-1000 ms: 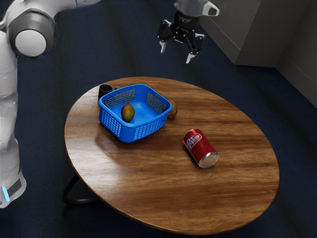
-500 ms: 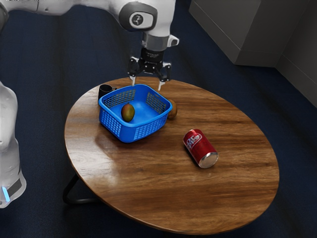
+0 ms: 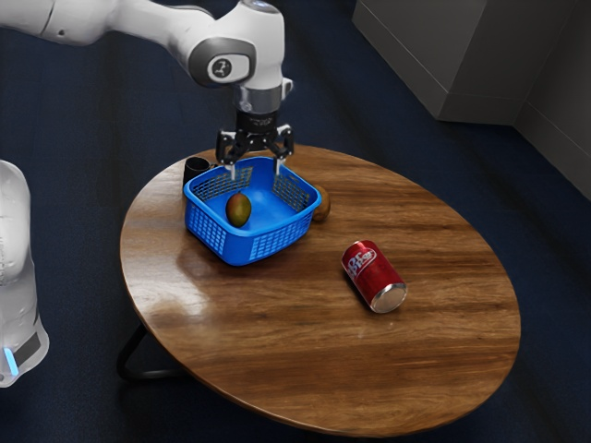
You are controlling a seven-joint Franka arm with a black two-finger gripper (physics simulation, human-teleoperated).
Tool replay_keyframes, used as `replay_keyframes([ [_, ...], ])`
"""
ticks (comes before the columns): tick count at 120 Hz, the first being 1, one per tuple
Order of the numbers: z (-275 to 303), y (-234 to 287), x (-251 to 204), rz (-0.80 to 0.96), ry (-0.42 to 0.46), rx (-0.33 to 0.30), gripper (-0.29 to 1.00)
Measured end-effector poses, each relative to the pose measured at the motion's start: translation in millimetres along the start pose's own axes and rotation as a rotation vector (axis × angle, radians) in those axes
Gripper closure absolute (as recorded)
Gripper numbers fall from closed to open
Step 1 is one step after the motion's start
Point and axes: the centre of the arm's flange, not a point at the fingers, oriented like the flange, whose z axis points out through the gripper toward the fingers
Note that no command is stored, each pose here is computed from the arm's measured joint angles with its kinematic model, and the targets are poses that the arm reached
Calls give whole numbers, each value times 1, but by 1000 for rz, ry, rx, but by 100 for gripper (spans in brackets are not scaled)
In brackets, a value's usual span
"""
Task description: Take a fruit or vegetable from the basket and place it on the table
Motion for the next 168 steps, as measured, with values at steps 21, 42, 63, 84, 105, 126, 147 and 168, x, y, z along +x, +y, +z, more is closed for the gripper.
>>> replay_keyframes([
  [21,6,0,-2,-100,3,-4,0],
  [42,22,-6,-4,-177,3,17,0],
  [63,34,-9,-3,-236,5,30,0],
  [84,47,-7,-2,-280,9,46,0],
  [105,56,-10,-1,-314,10,52,0],
  [126,65,-13,0,-343,12,60,0],
  [147,74,-13,2,-362,17,72,0],
  [168,79,-11,4,-375,22,75,0],
])
